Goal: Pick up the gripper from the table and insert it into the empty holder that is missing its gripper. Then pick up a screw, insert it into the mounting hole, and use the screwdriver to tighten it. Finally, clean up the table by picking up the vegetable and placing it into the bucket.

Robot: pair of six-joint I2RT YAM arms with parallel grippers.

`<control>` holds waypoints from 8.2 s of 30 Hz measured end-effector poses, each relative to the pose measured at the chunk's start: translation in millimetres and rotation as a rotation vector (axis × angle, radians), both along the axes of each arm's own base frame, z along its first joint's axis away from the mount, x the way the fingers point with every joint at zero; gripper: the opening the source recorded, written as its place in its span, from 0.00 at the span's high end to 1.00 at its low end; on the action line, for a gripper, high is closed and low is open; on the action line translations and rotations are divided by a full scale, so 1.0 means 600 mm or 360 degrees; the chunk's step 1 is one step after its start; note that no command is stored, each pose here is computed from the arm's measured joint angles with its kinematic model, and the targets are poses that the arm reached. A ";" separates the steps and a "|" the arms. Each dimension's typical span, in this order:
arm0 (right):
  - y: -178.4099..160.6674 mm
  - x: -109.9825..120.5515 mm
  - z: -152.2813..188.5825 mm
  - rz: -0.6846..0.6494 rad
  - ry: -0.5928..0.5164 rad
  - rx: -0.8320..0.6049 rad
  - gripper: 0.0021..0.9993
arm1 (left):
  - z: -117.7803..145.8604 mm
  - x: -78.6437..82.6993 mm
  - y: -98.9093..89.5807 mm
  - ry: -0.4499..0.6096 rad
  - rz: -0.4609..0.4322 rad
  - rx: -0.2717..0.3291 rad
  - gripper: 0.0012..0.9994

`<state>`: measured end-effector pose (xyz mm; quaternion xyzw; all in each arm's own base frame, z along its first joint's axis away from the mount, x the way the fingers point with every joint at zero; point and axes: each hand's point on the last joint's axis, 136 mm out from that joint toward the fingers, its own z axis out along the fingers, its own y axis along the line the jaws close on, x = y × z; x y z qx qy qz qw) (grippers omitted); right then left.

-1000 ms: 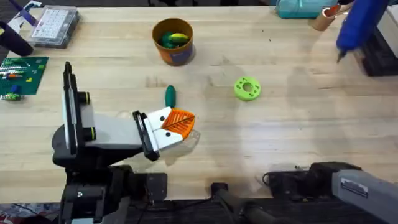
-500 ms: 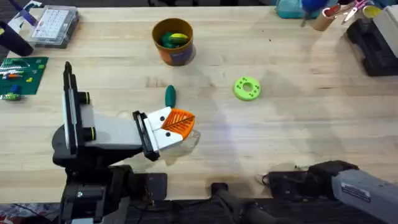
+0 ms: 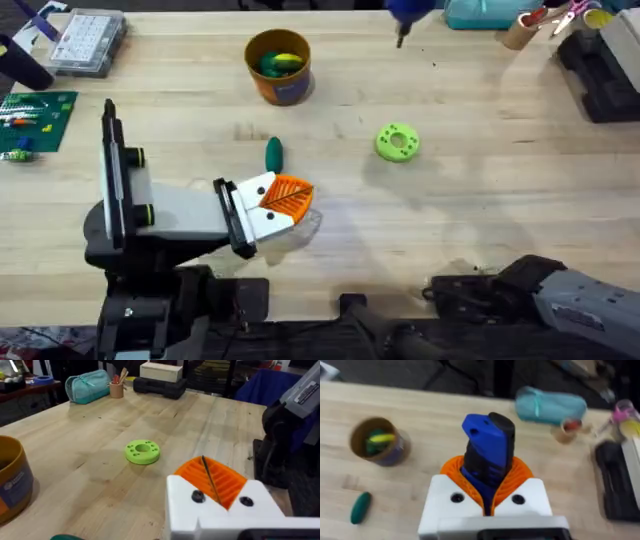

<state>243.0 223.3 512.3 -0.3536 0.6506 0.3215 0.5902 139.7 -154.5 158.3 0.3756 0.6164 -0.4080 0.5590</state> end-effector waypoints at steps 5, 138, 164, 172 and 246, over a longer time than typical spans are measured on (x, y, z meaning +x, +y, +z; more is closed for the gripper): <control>0.014 0.001 -0.007 0.0032 0.0047 0.0006 0.96 | 0.000 0.000 0.000 0.0000 -0.0001 0.0000 0.99; 0.244 -0.099 -0.264 0.0901 -0.0040 0.0229 0.96 | 0.000 -0.001 0.000 0.0001 -0.0004 -0.0001 0.99; 0.244 -0.100 -0.266 0.0904 0.0016 0.0237 0.96 | 0.000 -0.001 0.000 0.0000 -0.0004 0.0000 0.99; 0.244 -0.100 -0.267 0.0905 0.0025 0.0238 0.96 | 0.000 -0.001 0.000 0.0001 -0.0004 -0.0001 0.99; 0.242 -0.102 -0.269 0.0907 0.0005 0.0216 0.96 | 0.000 -0.001 0.000 0.0004 -0.0005 -0.0002 0.99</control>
